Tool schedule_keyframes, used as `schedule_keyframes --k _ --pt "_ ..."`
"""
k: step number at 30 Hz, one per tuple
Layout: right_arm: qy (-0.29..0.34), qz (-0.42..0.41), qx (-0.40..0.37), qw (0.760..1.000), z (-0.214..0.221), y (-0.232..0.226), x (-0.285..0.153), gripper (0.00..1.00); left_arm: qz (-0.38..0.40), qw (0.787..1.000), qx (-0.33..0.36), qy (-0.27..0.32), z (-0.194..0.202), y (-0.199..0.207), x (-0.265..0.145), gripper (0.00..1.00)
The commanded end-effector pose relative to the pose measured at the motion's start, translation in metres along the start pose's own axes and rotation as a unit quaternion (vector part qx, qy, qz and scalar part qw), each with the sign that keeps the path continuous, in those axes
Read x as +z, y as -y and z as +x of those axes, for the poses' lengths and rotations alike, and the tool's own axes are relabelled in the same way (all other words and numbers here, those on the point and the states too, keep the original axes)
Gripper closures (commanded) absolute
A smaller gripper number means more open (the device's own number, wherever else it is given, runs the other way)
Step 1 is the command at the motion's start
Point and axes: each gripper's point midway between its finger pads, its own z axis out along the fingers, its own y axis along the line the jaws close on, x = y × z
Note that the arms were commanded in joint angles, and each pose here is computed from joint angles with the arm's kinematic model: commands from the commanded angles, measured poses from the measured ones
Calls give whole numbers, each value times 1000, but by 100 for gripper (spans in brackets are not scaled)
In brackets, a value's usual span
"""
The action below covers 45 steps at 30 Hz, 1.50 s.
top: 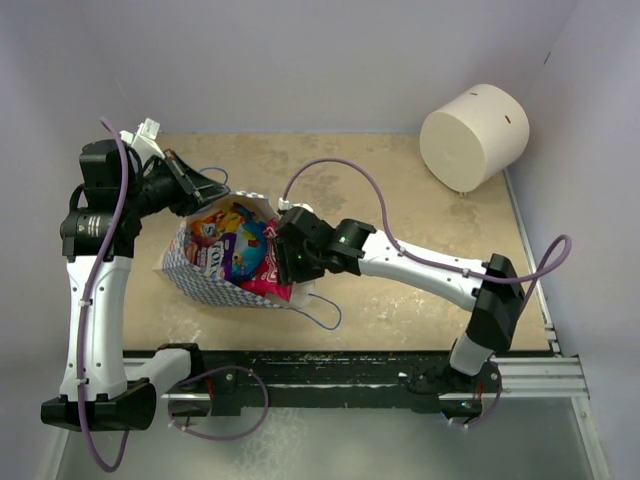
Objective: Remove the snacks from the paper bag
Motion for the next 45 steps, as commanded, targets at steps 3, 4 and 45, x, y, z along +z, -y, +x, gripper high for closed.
schedule_keyframes --k 3,4,45 --pt "71 16 30 997 -50 2 3 54 16 1000 7 -3 2 10 -6 100" --pt "75 11 26 997 -54 0 3 55 16 1000 5 -2 2 10 -6 100" --pt "374 -32 33 926 -176 55 -277 100 -18 999 28 29 -12 4 -8 100"
